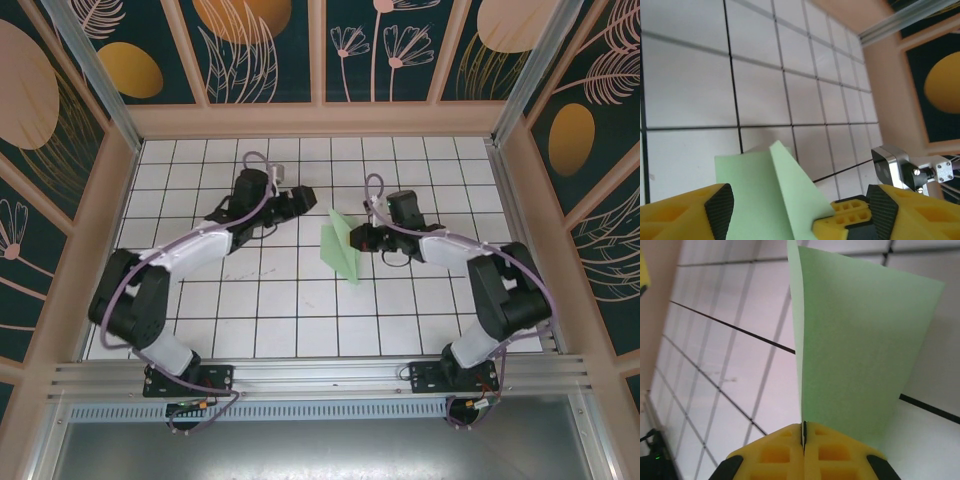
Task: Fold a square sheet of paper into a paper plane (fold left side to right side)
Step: Turn over the paper at the center of the table.
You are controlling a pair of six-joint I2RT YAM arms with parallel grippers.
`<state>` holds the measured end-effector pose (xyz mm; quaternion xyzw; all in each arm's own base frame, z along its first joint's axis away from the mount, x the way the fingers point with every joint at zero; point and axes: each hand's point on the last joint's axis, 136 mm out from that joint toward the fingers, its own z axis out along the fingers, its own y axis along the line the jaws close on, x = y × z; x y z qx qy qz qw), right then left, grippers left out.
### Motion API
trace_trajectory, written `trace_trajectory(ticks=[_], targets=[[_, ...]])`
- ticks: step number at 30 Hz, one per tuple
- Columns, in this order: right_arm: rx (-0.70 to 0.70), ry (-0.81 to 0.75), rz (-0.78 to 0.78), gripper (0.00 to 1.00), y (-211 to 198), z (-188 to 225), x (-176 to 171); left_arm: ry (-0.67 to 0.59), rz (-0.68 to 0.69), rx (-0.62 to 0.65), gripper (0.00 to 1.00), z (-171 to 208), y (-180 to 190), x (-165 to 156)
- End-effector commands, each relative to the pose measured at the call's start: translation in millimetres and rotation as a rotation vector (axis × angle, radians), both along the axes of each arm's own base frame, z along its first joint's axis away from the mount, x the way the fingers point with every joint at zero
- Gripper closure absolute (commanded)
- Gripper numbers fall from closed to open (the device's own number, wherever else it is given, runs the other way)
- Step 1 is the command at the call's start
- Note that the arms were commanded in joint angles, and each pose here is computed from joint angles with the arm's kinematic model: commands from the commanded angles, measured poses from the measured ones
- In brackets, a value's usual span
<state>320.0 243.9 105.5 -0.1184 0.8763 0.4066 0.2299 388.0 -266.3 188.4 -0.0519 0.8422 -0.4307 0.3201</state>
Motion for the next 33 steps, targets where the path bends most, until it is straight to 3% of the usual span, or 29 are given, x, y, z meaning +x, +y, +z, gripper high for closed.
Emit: trace_trajectory(ticks=[1,6,10,18,21,33], targets=[[0.099,-0.128,0.088,1.00,4.4,47.1,-7.7,-0.134,-0.003,-0.039,0.19,40.8,12.9,-6.6],[0.203,-0.215,0.138,1.00,9.7,95.4,-18.8,-0.266,-0.146,-0.181,0.16,84.9,-2.5,-30.5],[0.275,-0.242,0.170,1.00,15.9,120.5,-26.6,-0.292,-0.274,-0.316,0.18,94.5,-22.7,-46.6],[0.331,-0.256,0.209,1.00,25.3,138.4,-37.0,-0.270,-0.371,-0.335,0.22,87.0,-57.3,-51.3],[0.337,-0.255,0.215,1.00,27.4,140.2,-38.2,-0.256,-0.383,-0.335,0.29,83.8,-63.7,-49.6],[0.345,-0.237,0.202,1.00,26.6,140.3,-39.5,-0.264,-0.372,-0.326,0.74,86.6,-63.4,-47.9]])
